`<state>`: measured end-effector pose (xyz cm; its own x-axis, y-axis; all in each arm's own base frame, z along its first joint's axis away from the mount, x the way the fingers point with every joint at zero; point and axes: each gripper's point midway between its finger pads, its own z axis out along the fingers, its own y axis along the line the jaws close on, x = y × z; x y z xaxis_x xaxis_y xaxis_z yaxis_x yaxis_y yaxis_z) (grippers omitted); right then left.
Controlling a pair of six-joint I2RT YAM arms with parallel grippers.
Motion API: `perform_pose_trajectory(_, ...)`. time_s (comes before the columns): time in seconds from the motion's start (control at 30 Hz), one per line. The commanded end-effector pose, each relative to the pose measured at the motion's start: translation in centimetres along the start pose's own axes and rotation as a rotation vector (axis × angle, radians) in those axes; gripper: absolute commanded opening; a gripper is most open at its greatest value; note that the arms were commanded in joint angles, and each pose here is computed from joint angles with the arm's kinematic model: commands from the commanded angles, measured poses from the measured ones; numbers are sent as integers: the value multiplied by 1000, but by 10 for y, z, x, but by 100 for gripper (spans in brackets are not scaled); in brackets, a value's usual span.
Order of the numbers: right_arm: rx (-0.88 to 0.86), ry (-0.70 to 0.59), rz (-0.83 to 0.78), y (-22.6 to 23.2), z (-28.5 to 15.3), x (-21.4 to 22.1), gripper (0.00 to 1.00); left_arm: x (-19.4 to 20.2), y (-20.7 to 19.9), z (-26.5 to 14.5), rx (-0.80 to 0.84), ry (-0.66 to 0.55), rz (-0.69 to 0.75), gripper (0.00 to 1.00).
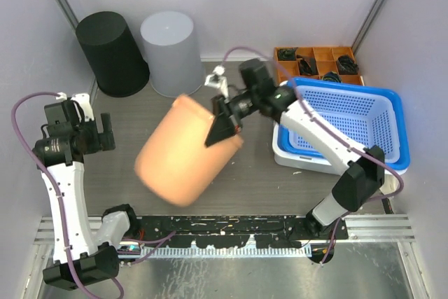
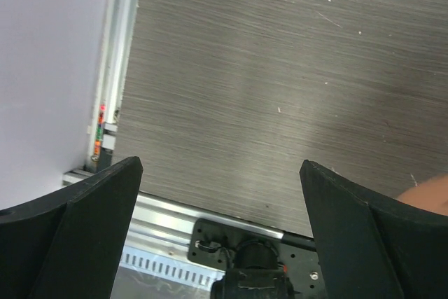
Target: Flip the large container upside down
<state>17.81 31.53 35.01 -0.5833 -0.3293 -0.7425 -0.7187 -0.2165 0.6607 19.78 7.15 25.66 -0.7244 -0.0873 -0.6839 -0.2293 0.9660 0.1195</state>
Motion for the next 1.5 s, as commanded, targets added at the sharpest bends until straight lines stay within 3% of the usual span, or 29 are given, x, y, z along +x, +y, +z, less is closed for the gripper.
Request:
perform_pose_trajectory(0.0,-176,1,-183,39,42,-16,1,-11,-5,5,30,-57,-91,99)
perform_pose_trajectory(0.07,-176,-122,-20,23,43,-24,1,-14,2,3,6,-61,-90,99)
perform_pose_trajectory(0.17,-325,-456,157,7,5,-56,1,-20,12,-5,-33,-71,-66,99)
perform_pose_trajectory(0.53,-347,-625,685,-145,27,-52,1,-32,23,-26,-80,-102,-37,99)
perform_pose_trajectory(0.77,-361,-617,773,-190,62,-38,1,-26,29,-20,-114,-81,-7,99)
perform_pose_trajectory(0.97,-278,-670,804,-246,47,-16,3,-24,30,-15,-116,-77,6,99)
perform_pose_trajectory(1.23,-188,-626,740,-267,37,1,27,-19,25,0,-95,-56,-8,99)
perform_pose_trajectory(1.47,-35,-575,781,-301,43,30,59,-19,22,2,-80,-55,-14,99)
